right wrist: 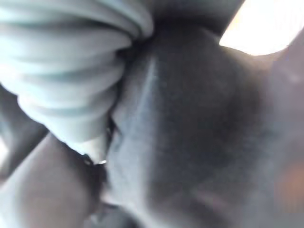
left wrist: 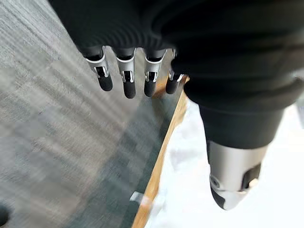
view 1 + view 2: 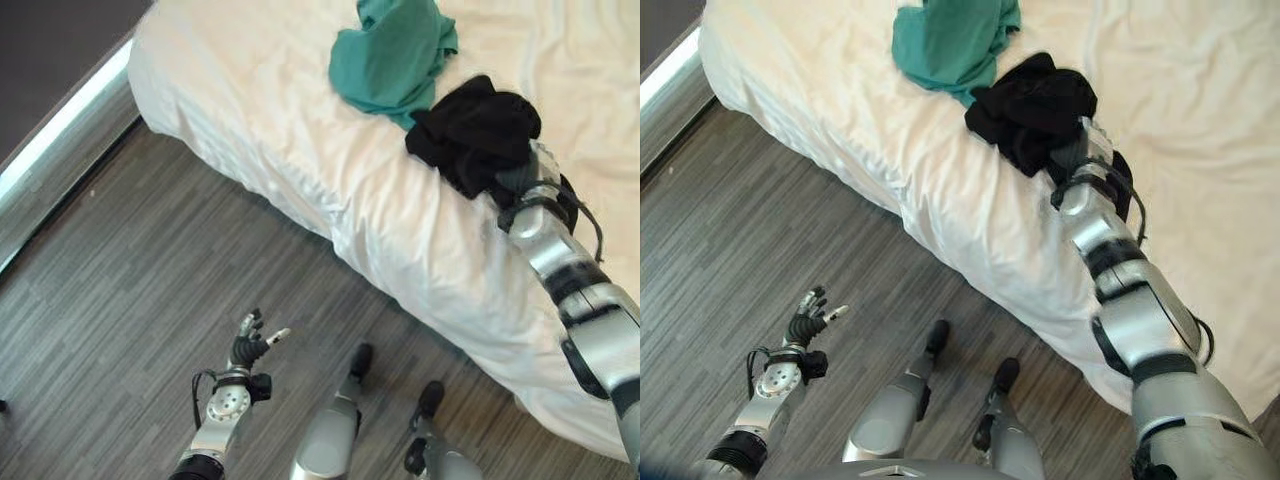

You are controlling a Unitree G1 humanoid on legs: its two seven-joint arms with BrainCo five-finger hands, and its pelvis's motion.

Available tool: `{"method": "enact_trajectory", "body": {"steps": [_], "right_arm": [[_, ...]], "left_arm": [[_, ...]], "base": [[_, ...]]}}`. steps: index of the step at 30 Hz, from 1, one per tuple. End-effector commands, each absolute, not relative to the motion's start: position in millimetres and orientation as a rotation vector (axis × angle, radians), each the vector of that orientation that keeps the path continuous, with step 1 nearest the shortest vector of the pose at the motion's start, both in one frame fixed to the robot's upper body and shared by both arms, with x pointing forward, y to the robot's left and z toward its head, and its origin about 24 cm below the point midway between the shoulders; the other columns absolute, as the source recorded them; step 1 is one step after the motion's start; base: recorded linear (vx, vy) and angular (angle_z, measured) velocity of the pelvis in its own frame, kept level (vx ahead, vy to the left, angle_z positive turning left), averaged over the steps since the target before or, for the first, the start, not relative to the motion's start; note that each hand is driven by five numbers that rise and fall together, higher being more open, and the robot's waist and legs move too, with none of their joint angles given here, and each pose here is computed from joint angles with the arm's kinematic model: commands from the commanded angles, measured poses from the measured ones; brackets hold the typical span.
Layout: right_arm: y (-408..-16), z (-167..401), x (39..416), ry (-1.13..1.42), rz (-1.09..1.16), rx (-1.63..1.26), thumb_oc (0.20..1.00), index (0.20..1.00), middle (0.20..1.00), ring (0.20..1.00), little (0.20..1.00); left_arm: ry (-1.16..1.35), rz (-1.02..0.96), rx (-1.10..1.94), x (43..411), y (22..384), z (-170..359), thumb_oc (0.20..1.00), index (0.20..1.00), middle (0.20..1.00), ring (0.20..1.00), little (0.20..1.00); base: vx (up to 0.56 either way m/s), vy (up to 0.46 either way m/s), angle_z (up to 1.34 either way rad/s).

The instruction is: Pick up bed clothes into laundry basket.

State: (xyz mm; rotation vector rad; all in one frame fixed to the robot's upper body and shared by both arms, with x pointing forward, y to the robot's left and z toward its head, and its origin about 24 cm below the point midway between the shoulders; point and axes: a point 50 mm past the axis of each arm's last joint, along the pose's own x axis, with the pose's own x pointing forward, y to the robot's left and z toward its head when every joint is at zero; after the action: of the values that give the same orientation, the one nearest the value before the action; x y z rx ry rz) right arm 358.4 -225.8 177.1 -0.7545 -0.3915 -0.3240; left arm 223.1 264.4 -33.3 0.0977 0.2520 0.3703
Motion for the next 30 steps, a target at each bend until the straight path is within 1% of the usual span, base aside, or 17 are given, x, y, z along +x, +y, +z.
{"method": "enact_trajectory", "body": {"steps": [1,2,5,6,7,8,9,10,13,16,18,20,21,26,27,29,30], "right_arm": [[-256.8,147.8,332.9,-0.347,-0.334,-0.775,0.2,0.2,0.2,0.2,0.2],[-304.8,115.6,290.2,-0.204,-0.424,-0.761,0.2,0.2,0.2,0.2,0.2],[-367.1,80.7,241.6,0.002,-0.62,-0.562,0.2,0.2,0.2,0.2,0.2],[-367.5,80.8,241.3,0.001,-0.621,-0.561,0.2,0.2,0.2,0.2,0.2],[-397.0,82.4,223.8,0.043,-0.726,-0.503,0.2,0.2,0.2,0.2,0.2],[-409.3,79.0,213.1,0.083,-0.773,-0.494,0.2,0.2,0.2,0.2,0.2],[-409.4,79.2,213.0,0.083,-0.773,-0.493,0.2,0.2,0.2,0.2,0.2],[-439.7,97.2,186.4,0.062,-0.901,-0.48,0.2,0.2,0.2,0.2,0.2],[-464.7,106.3,152.0,0.078,-1.033,-0.502,0.2,0.2,0.2,0.2,0.2],[-489.0,115.6,121.2,0.127,-1.168,-0.535,0.2,0.2,0.2,0.2,0.2],[-496.8,105.0,103.7,0.217,-1.222,-0.533,0.2,0.2,0.2,0.2,0.2],[-498.6,97.9,97.9,0.274,-1.231,-0.554,0.2,0.2,0.2,0.2,0.2],[-498.1,75.7,90.1,0.416,-1.227,-0.571,0.2,0.2,0.2,0.2,0.2],[-485.1,33.2,85.7,0.555,-1.213,-0.467,0.2,0.2,0.2,0.2,0.2],[-462.9,-4.7,88.6,0.672,-1.163,-0.409,0.2,0.2,0.2,0.2,0.2],[-456.8,-15.7,83.1,0.722,-1.152,-0.41,0.2,0.2,0.2,0.2,0.2],[-435.3,-43.0,85.4,0.836,-1.067,-0.395,0.2,0.2,0.2,0.2,0.2]], "left_arm": [[0.18,0.445,0.185,224.1,284.8,-16.8,1.0,1.0,1.0,1.0,1.0],[0.105,0.553,0.251,220.8,316.7,6.5,1.0,1.0,1.0,1.0,1.0],[-0.033,0.606,0.382,232.5,347.8,55.2,1.0,1.0,1.0,1.0,1.0],[-0.033,0.605,0.382,232.9,347.5,55.4,1.0,1.0,1.0,1.0,1.0],[-0.158,0.628,0.431,242.1,355.3,90.8,1.0,1.0,1.0,1.0,1.0],[-0.197,0.644,0.475,240.9,359.5,102.8,1.0,1.0,1.0,1.0,1.0],[-0.198,0.644,0.475,241.0,359.4,102.9,1.0,1.0,1.0,1.0,1.0],[-0.287,0.693,0.607,240.5,367.0,135.1,1.0,1.0,1.0,1.0,1.0],[-0.276,0.808,0.834,236.6,386.2,154.4,1.0,1.0,1.0,1.0,1.0],[-0.271,0.882,0.966,256.9,396.8,179.5,1.0,1.0,1.0,1.0,1.0],[-0.243,0.9,1.028,269.8,396.9,184.4,1.0,1.0,1.0,1.0,1.0],[-0.231,0.913,1.064,274.4,398.8,187.8,1.0,1.0,1.0,1.0,1.0],[-0.217,0.931,1.111,278.3,401.8,194.7,1.0,1.0,1.0,1.0,1.0],[-0.293,0.9,1.121,299.4,390.7,224.2,1.0,1.0,1.0,1.0,1.0],[-0.258,0.894,1.102,304.8,388.4,215.7,1.0,1.0,1.0,1.0,1.0],[-0.249,0.905,1.114,302.5,393.1,218.6,1.0,1.0,1.0,1.0,1.0],[-0.237,0.87,1.106,312.1,386.9,217.1,1.0,1.0,1.0,1.0,1.0]], "base": [[0.07,0.009,0.08],[0.08,0.018,-0.06],[0.06,0.007,-0.13],[-0.09,0.019,-0.1],[-0.12,0.034,-0.19],[-0.12,0.034,-0.21],[0.01,0.136,-0.38],[0.13,0.201,-0.46],[0.34,0.32,-0.61],[0.25,0.355,-0.76],[0.28,0.476,-0.29],[0.22,0.413,-0.35],[0.16,0.376,-0.46],[0.08,0.38,-0.79],[0.06,0.312,0.02],[0.1,0.225,-0.6],[0.1,0.069,-0.7]]}}
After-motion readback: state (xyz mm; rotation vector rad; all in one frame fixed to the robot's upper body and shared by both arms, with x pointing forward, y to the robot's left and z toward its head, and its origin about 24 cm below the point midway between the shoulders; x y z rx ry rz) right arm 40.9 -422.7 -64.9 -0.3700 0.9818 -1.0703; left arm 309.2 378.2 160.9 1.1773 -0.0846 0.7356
